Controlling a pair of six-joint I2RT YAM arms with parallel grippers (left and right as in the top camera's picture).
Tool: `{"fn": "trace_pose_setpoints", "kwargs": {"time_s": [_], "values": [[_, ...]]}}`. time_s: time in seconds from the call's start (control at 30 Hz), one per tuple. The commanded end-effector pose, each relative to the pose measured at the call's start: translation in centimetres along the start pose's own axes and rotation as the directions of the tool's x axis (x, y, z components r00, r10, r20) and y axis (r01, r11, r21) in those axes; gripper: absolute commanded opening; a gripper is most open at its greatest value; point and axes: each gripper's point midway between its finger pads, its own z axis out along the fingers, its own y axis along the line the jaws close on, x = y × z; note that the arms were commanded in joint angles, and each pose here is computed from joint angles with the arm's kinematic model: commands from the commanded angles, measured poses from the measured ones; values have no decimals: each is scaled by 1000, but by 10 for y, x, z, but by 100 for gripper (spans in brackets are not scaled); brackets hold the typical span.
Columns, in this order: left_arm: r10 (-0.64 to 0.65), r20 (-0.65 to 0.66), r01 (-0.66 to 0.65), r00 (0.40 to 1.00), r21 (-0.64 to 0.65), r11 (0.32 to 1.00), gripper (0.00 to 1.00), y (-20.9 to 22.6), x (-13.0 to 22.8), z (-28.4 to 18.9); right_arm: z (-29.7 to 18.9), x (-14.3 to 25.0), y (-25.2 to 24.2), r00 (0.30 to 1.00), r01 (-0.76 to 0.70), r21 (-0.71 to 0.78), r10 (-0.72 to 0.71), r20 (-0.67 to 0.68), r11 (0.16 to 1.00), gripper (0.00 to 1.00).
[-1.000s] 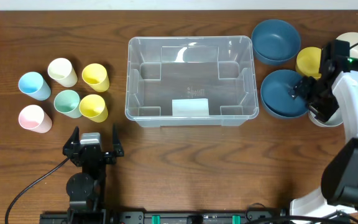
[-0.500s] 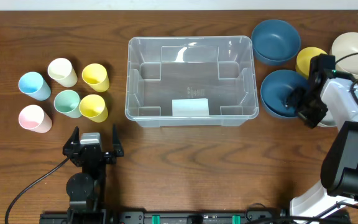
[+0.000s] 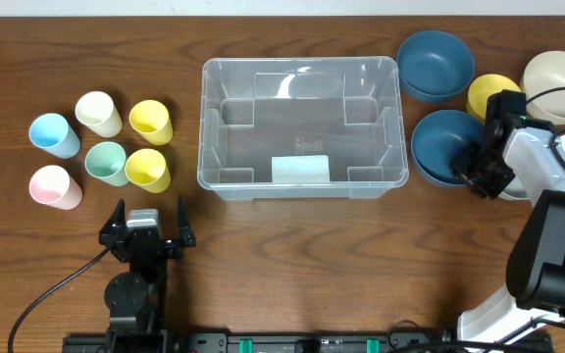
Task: Pack container
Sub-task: 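Reach the right gripper to the front teal bowl and grip its rim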
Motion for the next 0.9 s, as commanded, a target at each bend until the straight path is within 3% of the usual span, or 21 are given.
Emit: {"fn": "trace_pose_setpoints", "kwargs": {"time_s": [0.0,0.17,0.5,0.87], "values": [[20,-52,-22,998,-24,999,98,4,18,1,2,0,-2,1000,26,10,-26,-1,1000,20],[20,-52,-22,998,-24,999,98,4,18,1,2,0,-3,998,56,19,-56,4,998,1],[20,-52,-22,998,-24,999,98,4,18,1,-12,-5,-4,995,91,11,-91,40,996,1],[20,-52,-22,998,-24,999,98,4,18,1,-94,-22,-6,967,124,-65,-106,231,990,1]]}}
